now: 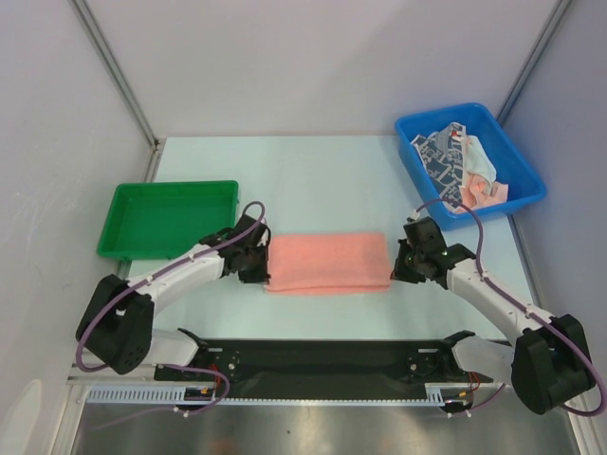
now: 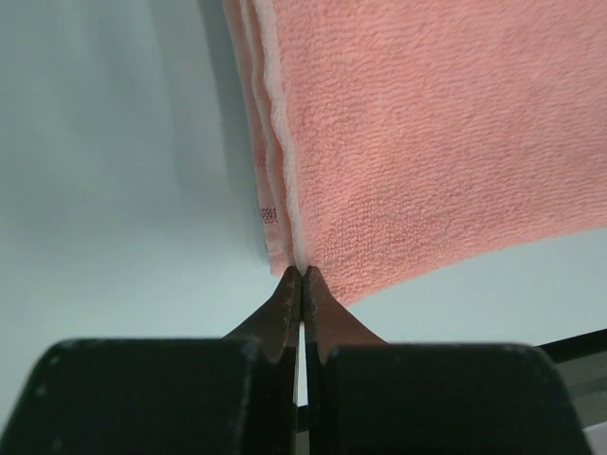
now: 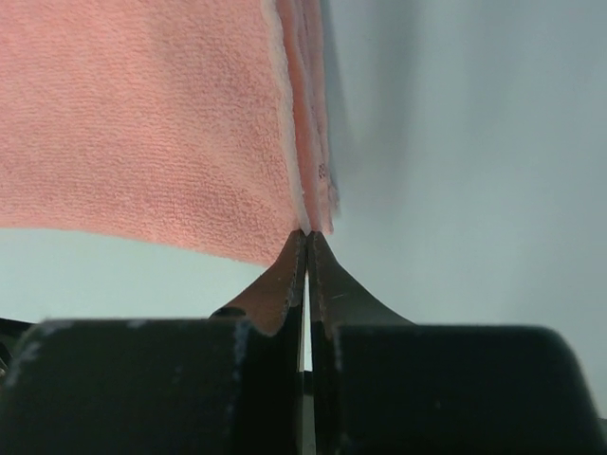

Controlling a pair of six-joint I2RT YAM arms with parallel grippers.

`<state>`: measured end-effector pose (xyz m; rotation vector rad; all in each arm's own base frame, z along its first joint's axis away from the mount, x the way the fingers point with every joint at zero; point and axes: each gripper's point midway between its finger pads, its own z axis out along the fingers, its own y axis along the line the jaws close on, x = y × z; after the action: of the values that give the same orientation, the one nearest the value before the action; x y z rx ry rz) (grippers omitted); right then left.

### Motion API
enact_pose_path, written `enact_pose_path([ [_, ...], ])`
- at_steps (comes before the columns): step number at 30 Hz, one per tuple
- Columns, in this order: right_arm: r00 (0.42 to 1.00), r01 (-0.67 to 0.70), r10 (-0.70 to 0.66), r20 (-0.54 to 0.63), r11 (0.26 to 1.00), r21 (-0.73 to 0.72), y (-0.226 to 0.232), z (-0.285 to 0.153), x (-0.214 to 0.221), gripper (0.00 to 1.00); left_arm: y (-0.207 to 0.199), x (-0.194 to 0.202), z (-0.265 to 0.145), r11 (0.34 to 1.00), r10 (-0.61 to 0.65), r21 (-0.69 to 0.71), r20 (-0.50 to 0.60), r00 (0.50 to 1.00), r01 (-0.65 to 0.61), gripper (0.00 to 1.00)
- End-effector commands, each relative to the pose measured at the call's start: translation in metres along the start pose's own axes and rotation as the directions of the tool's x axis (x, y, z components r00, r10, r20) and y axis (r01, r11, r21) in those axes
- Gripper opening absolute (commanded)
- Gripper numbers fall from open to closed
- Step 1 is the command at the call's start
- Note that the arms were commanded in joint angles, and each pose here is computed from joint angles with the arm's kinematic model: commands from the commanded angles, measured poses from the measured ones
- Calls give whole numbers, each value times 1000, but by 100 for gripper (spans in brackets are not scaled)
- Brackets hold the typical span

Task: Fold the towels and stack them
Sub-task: Fold the towel

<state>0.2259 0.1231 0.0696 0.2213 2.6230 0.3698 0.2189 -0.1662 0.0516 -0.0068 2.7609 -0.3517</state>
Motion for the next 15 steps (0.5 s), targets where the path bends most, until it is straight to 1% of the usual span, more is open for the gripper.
enact_pose_path([
  [1, 999, -42, 44, -25, 997, 72, -16, 4, 17, 0, 0, 19, 7, 998, -40, 38, -36, 999, 42, 0],
  [3, 998, -62, 63, -24, 997, 43, -12, 7, 20, 0, 7, 29, 13, 999, -43, 21, -56, 998, 44, 0],
  [6, 994, -96, 99, -50, 993, 63, -20, 18, 35, 0, 12, 37, 21, 999, -46, 3, -77, 996, 47, 0],
  [8, 991, -111, 117, -63, 989, 93, -28, 23, 44, 0, 10, 40, 24, 999, -43, 16, -88, 995, 45, 0],
  [10, 990, -126, 132, -50, 985, 115, -33, 23, 45, 0, 7, 42, 23, 999, -36, 24, -87, 996, 39, 0],
  [12, 989, -142, 145, -17, 980, 139, -37, 20, 40, 0, 7, 46, 22, 999, -38, 25, -89, 995, 41, 0],
  [14, 991, -131, 130, 18, 985, 107, -30, 14, 29, 0, 5, 41, 14, 998, -49, 40, -55, 997, 51, 0],
  [15, 992, -115, 110, 69, 990, 76, -20, 4, 10, 0, 2, 33, 8, 998, -50, 48, -26, 998, 51, 0],
])
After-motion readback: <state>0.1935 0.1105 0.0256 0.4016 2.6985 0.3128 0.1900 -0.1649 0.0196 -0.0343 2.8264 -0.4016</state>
